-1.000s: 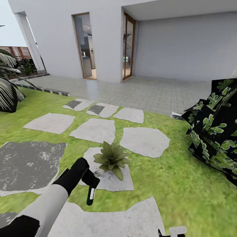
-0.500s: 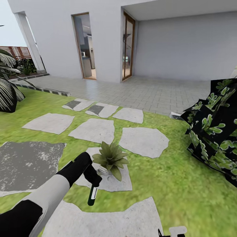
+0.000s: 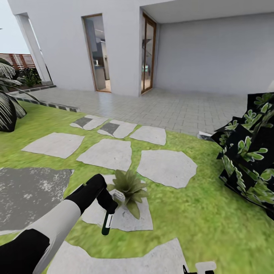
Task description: Pick up the pesticide atomizer in the garden and spray insectifuge to fully cover both potted plants in the garden.
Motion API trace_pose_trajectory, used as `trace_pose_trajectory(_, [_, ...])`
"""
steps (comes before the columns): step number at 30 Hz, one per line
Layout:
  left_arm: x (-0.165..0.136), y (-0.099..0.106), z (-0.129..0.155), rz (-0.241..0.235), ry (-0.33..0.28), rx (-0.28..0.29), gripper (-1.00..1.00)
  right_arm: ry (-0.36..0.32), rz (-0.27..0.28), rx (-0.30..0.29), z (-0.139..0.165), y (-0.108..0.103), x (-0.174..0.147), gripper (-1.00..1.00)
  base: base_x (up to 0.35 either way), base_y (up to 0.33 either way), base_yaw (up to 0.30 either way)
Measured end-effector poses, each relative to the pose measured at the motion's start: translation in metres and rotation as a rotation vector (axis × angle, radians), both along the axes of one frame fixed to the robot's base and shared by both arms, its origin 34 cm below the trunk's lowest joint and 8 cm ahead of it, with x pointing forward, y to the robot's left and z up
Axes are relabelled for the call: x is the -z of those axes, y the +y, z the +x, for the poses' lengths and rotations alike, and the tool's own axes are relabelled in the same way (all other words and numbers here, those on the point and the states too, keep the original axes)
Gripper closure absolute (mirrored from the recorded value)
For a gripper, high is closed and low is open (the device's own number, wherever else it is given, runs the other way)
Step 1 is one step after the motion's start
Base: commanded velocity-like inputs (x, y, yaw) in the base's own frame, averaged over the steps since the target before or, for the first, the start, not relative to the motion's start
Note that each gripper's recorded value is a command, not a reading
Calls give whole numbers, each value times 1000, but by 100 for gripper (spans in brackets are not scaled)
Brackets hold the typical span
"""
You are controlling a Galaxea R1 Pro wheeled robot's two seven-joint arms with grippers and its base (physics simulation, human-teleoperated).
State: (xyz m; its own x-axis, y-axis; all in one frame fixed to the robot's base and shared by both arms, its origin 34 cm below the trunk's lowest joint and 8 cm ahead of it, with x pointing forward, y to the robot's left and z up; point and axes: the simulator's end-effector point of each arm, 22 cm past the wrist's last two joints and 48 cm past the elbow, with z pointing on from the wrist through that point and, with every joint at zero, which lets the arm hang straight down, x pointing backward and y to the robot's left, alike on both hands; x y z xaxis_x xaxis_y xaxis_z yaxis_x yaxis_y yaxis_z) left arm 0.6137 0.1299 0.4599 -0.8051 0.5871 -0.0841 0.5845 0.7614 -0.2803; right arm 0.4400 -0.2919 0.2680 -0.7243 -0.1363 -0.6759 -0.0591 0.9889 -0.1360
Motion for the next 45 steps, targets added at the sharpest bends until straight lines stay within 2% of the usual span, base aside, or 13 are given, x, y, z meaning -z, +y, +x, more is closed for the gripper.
trace_pose_trajectory(7, [1, -1, -1, 0, 2, 2, 100, 0, 0, 0, 0, 0, 0, -100, 126, -225, 0])
trace_pose_trajectory(14, [2, 0, -2, 2, 5, 1, 100, 1, 0, 1, 0, 0, 0, -100, 7, -47, 9])
trace_pose_trajectory(27, [2, 1, -2, 5, 9, 1, 100, 1, 2, 2, 0, 2, 0, -100, 12, -13, 221])
trace_pose_trajectory(45, [4, -3, -5, 1, 12, 6, 100, -1, -2, 2, 0, -1, 0, -100, 36, -251, 7])
